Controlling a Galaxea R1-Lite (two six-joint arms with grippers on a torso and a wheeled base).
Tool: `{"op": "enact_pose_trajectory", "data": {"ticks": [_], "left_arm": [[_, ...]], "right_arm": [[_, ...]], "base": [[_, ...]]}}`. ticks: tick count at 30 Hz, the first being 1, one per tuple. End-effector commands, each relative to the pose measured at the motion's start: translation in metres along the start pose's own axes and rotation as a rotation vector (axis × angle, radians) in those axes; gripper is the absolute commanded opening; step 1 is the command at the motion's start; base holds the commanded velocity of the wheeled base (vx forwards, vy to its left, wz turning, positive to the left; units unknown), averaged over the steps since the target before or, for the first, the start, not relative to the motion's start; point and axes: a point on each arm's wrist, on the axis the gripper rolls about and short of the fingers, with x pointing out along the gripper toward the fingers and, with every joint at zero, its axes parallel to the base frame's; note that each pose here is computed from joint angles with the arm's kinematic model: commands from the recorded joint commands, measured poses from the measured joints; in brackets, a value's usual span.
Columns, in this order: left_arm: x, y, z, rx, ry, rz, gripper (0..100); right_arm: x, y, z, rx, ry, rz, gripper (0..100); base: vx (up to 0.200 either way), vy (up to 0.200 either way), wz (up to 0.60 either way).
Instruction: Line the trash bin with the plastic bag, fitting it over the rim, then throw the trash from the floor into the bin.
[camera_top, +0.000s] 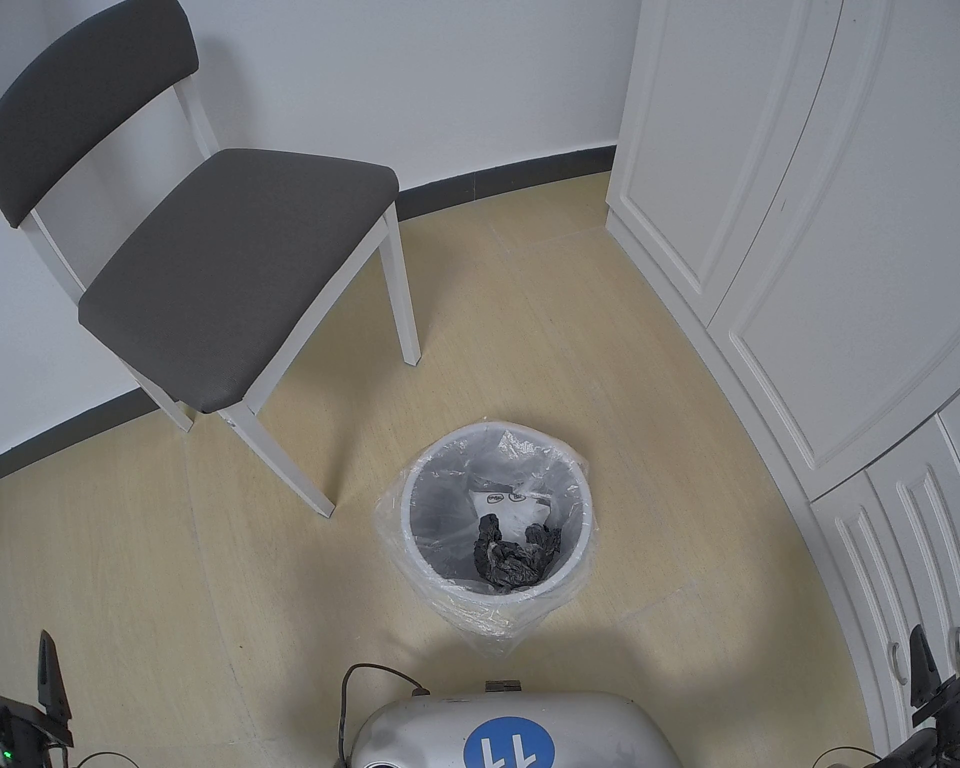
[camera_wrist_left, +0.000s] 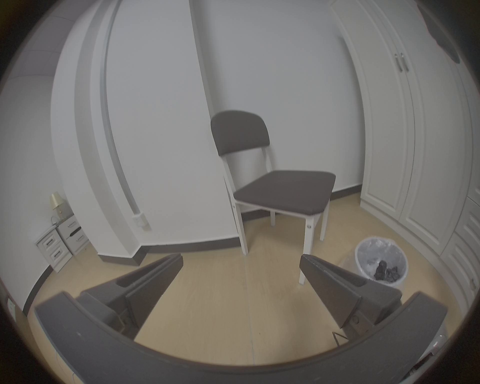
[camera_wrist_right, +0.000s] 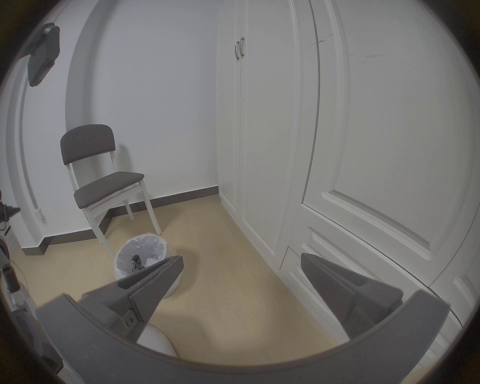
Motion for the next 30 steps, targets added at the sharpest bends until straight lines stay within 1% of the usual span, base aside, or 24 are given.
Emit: {"op": "enact_pose_trajectory", "data": {"ticks": [1,3,4,5,7,9,10,11,14,17,23,26,28,30], "left_arm": [[-0.0001,-0.0003,-0.0075,-0.032,0.027,-0.001,100],[0.0,-0.0004,-0.0078,-0.038,0.027,-0.003,100],[-0.0001,-0.0006,-0.0078,-0.037,0.025,-0.012,100],[0.0,-0.0007,-0.0078,-0.035,0.027,-0.017,100],[0.0,-0.0011,-0.0077,-0.035,0.026,-0.032,100],[-0.0002,-0.0021,-0.0077,-0.041,0.024,-0.079,100],[-0.0002,-0.0021,-0.0077,-0.041,0.024,-0.079,100],[-0.0003,-0.003,-0.0077,-0.047,0.024,-0.122,100],[-0.0006,-0.0041,-0.0097,-0.042,0.045,-0.17,100],[-0.0007,-0.0054,-0.0098,-0.061,0.05,-0.225,100],[-0.001,-0.0058,-0.0098,-0.097,0.052,-0.246,100],[-0.0011,-0.0066,-0.0101,-0.104,0.058,-0.279,100],[-0.0013,-0.0076,-0.0116,-0.078,0.067,-0.32,100],[-0.0015,-0.0078,-0.0137,-0.058,0.086,-0.33,100]], "right_arm": [[-0.0001,0.0005,-0.0055,0.002,0.009,0.023,100],[-0.0001,0.001,-0.0082,0.017,0.035,0.049,100],[-0.0004,0.0019,-0.0119,0.001,0.073,0.09,100],[-0.0005,0.002,-0.0129,-0.006,0.082,0.098,100],[-0.0005,0.002,-0.0129,-0.008,0.082,0.098,100],[-0.0005,0.002,-0.0129,-0.008,0.082,0.098,100],[-0.0005,0.002,-0.0129,-0.008,0.082,0.098,100],[-0.0005,0.002,-0.013,-0.008,0.083,0.099,100],[-0.0005,0.002,-0.0129,-0.006,0.082,0.099,100],[-0.0005,0.002,-0.0129,-0.003,0.082,0.101,100],[-0.0005,0.002,-0.013,-0.005,0.083,0.097,100],[-0.0005,0.002,-0.013,-0.005,0.083,0.097,100],[-0.0005,0.002,-0.013,-0.005,0.083,0.097,100],[-0.0005,0.002,-0.013,-0.005,0.083,0.097,100]], "base": [[0.0,0.0,0.0],[0.0,0.0,0.0],[0.0,0.0,0.0],[0.0,0.0,0.0],[0.0,0.0,0.0],[0.0,0.0,0.0],[0.0,0.0,0.0],[0.0,0.0,0.0],[0.0,0.0,0.0],[0.0,0.0,0.0],[0.0,0.0,0.0],[0.0,0.0,0.0],[0.0,0.0,0.0],[0.0,0.0,0.0]]}}
